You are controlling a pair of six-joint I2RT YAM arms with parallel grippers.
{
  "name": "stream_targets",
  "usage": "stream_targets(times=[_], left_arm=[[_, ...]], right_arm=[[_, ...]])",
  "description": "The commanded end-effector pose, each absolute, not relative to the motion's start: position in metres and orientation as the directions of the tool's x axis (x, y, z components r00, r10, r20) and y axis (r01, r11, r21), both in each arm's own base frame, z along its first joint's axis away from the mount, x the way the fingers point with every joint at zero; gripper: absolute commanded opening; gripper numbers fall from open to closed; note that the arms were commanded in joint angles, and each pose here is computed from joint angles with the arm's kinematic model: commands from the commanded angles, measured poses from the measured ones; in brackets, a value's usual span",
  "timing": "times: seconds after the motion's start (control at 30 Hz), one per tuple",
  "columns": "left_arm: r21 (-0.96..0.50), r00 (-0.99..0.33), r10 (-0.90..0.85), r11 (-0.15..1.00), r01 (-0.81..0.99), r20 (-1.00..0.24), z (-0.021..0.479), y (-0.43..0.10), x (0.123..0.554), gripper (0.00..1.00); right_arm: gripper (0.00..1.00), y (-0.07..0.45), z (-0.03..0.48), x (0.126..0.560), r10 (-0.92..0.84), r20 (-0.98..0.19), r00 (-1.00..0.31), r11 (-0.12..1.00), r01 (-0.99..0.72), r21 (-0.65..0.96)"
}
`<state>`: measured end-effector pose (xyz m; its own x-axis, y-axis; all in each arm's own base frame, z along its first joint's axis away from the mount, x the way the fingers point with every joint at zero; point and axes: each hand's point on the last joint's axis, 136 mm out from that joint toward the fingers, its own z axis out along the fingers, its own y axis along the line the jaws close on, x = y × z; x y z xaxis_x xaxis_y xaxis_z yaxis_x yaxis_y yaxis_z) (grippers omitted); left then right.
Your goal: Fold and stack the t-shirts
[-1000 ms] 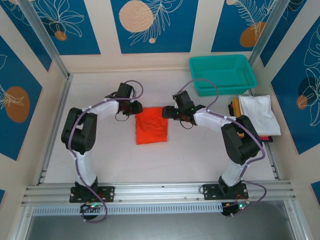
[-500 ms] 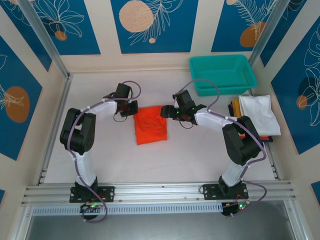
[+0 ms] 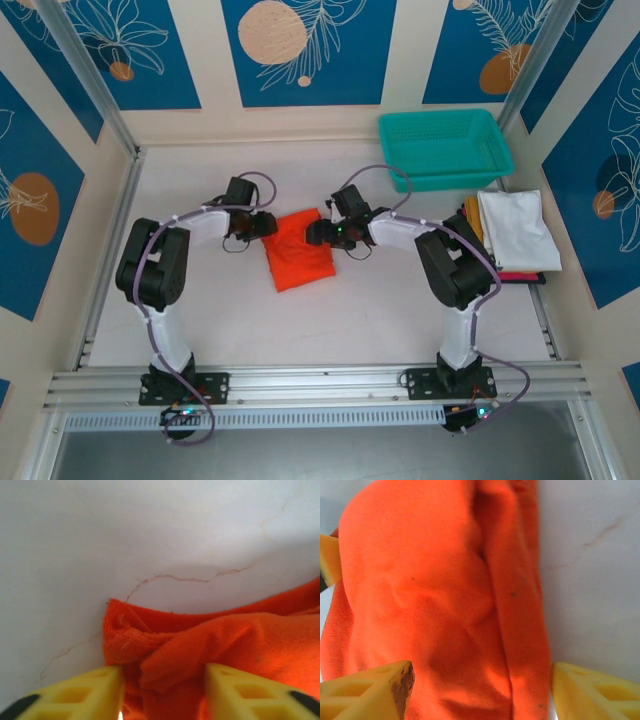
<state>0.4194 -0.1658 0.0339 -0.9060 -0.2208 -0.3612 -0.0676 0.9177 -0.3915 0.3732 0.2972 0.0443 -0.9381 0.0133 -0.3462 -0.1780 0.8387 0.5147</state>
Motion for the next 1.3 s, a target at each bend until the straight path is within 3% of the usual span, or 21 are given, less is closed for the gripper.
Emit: stream_targets(times=[0.0,0.1,0.2,0.4,0.63,1.03,1.27], left_arm=[[-0.429,-0.884,-0.235,0.902,-0.044,-0.403,0.058,-0.166,0.418,0.58],[-0.442,-0.871,-0.243,0.896,-0.033,-0.427,0.077,-0.165,0.414,0.68],[-0.45,-0.866,-0.266,0.891,-0.054,-0.423,0.089,-0.161,0.403,0.85],[-0.531,-0.875,-0.346,0.838,-0.127,-0.337,0.08,-0.168,0.365,0.85],[-0.578,-0.896,-0.381,0.794,-0.19,-0.228,0.057,-0.184,0.337,0.65],[-0.547,-0.915,-0.373,0.803,-0.235,-0.154,0.021,-0.188,0.332,0.16],[-0.537,-0.919,-0.373,0.804,-0.255,-0.123,0.004,-0.187,0.325,0.06]], right_arm=[[0.72,0.309,0.042,0.367,-0.048,-0.327,-0.944,0.822,-0.223,0.524],[0.72,0.312,0.036,0.364,-0.066,-0.314,-0.947,0.823,-0.23,0.519],[0.72,0.313,0.033,0.362,-0.076,-0.305,-0.949,0.82,-0.233,0.522],[0.72,0.317,0.032,0.36,-0.089,-0.3,-0.95,0.812,-0.244,0.53],[0.72,0.322,0.033,0.36,-0.092,-0.295,-0.951,0.8,-0.247,0.546],[0.71,0.32,0.031,0.359,-0.072,-0.289,-0.955,0.808,-0.226,0.545],[0.71,0.333,0.031,0.352,-0.109,-0.268,-0.957,0.771,-0.252,0.584]])
